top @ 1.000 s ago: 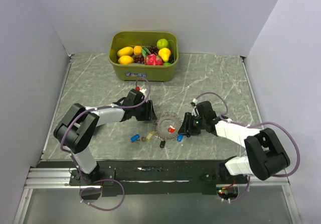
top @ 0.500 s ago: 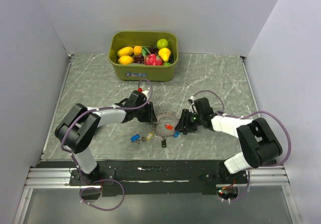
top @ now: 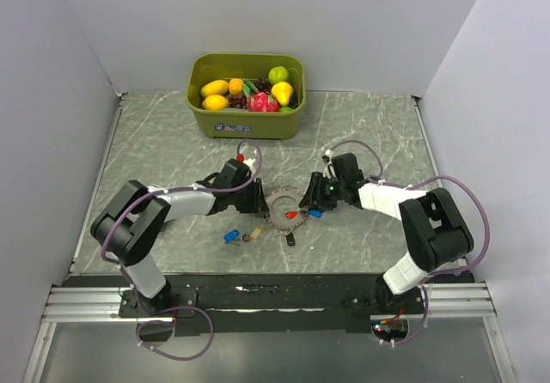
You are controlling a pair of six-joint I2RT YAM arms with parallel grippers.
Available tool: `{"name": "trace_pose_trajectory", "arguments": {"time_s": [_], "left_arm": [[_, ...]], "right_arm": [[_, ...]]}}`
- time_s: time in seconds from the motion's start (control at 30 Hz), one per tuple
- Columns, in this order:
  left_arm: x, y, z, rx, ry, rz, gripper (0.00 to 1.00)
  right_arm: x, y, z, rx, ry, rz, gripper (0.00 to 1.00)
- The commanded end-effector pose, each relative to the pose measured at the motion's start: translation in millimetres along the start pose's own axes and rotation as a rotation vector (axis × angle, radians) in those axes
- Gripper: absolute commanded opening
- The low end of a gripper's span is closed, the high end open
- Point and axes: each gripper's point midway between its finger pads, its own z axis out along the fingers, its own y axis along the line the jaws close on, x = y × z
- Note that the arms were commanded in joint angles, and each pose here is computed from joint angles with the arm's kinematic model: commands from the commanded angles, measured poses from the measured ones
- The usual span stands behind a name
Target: Put the keys on the keyring
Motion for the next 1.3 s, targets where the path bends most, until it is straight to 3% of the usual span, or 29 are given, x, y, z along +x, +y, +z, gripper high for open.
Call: {"name": "trace_pose_trajectory", "arguments": {"time_s": [0.0, 0.07, 0.2, 0.3, 0.37, 0.7, 1.27], "left_arm": [[-8.2, -23.7, -13.9, 0.065, -0.05, 0.018, 0.33], [-16.4, -19.3, -18.4, 0.026, -0.091, 0.024, 0.34], [-39.1, -13.4, -26.7, -0.056, -0.162, 0.047, 0.48], [-49.4, -9.1, -33.5, -0.111, -0.177, 0.063, 0.58], [-54.1, -7.2, -33.7, -0.123, -0.176, 0.069, 0.59], [-67.7, -24.5, -29.2, -0.017, -0.162, 0.054, 0.58], [-57.4, -31.8, -19.4, 0.044, -0.113, 0.054, 0.57]], "right_arm": [[-22.0, 12.4, -0.7, -0.024, -0.043, -0.05, 0.48], [-22.8, 9.9, -2.6, -0.008, -0.05, -0.048, 0.49], [-23.8, 8.6, -10.0, 0.011, -0.07, -0.066, 0.49], [-23.6, 9.2, -14.6, 0.017, -0.079, -0.075, 0.5], [-24.5, 9.3, -17.4, 0.022, -0.09, -0.081, 0.5], [-20.6, 7.4, -30.5, 0.064, -0.119, -0.112, 0.5], [55.3, 11.1, -14.7, 0.005, 0.066, -0.031, 0.47]]}}
